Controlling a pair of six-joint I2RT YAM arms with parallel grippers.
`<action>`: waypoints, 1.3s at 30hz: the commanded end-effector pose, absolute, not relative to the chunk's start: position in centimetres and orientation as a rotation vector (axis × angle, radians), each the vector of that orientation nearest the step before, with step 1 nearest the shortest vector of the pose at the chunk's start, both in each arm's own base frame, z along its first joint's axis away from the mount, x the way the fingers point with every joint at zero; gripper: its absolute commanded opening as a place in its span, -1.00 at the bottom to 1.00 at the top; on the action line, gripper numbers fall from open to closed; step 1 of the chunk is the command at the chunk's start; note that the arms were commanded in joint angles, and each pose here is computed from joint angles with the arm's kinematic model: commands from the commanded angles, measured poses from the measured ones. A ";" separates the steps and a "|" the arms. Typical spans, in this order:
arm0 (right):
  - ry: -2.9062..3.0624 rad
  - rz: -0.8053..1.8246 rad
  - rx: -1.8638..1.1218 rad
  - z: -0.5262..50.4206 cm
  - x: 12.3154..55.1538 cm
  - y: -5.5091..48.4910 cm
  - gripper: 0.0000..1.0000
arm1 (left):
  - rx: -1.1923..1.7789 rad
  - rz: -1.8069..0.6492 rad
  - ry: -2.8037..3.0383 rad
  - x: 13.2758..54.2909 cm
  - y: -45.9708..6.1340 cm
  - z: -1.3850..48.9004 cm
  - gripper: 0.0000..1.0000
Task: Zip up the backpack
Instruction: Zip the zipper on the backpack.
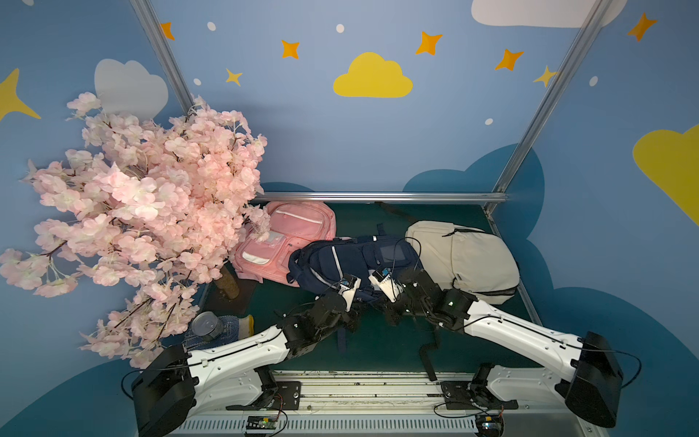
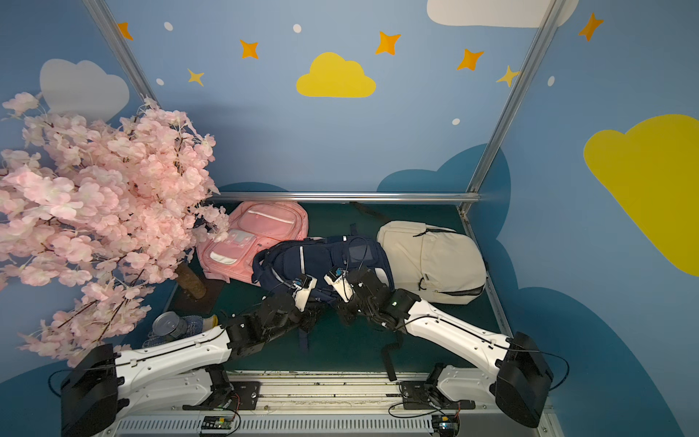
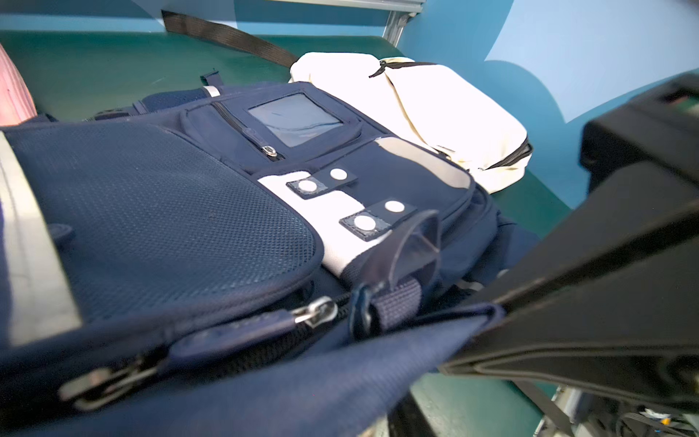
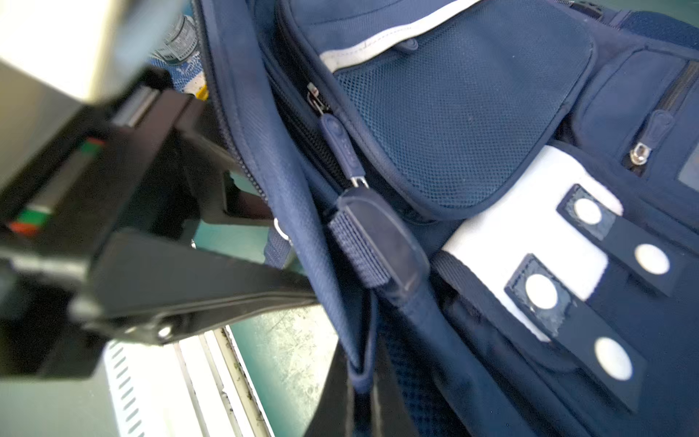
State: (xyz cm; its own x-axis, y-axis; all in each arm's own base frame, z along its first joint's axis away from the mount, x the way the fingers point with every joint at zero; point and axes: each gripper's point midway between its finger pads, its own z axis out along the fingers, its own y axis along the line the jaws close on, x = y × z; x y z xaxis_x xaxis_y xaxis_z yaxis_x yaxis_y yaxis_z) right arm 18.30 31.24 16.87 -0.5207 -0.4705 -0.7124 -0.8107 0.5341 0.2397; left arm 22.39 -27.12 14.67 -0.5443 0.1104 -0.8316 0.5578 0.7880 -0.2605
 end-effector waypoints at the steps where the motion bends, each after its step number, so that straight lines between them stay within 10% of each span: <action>1: 2.071 0.925 -0.999 20.9 18.1 33.5 -1.00 | 0.444 -0.617 2.021 23.4 -26.8 16.0 -0.42; 16: 2.218 0.841 -0.830 19.2 20.6 31.8 -1.00 | 0.409 -0.573 2.018 22.8 -24.4 15.9 -0.83; 39: 2.151 0.156 -0.796 16.7 24.0 22.2 -1.00 | 0.275 -0.569 2.079 21.5 -19.0 16.5 -0.95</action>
State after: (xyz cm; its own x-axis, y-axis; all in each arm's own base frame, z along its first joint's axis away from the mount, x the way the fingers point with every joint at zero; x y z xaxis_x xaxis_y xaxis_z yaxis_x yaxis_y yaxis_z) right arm 21.48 25.87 15.78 -0.4717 -0.5087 -0.7202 -0.7270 0.6865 -0.0088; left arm 21.54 -20.77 17.65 -0.5020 -0.0162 -0.8647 0.4671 0.8364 -0.2869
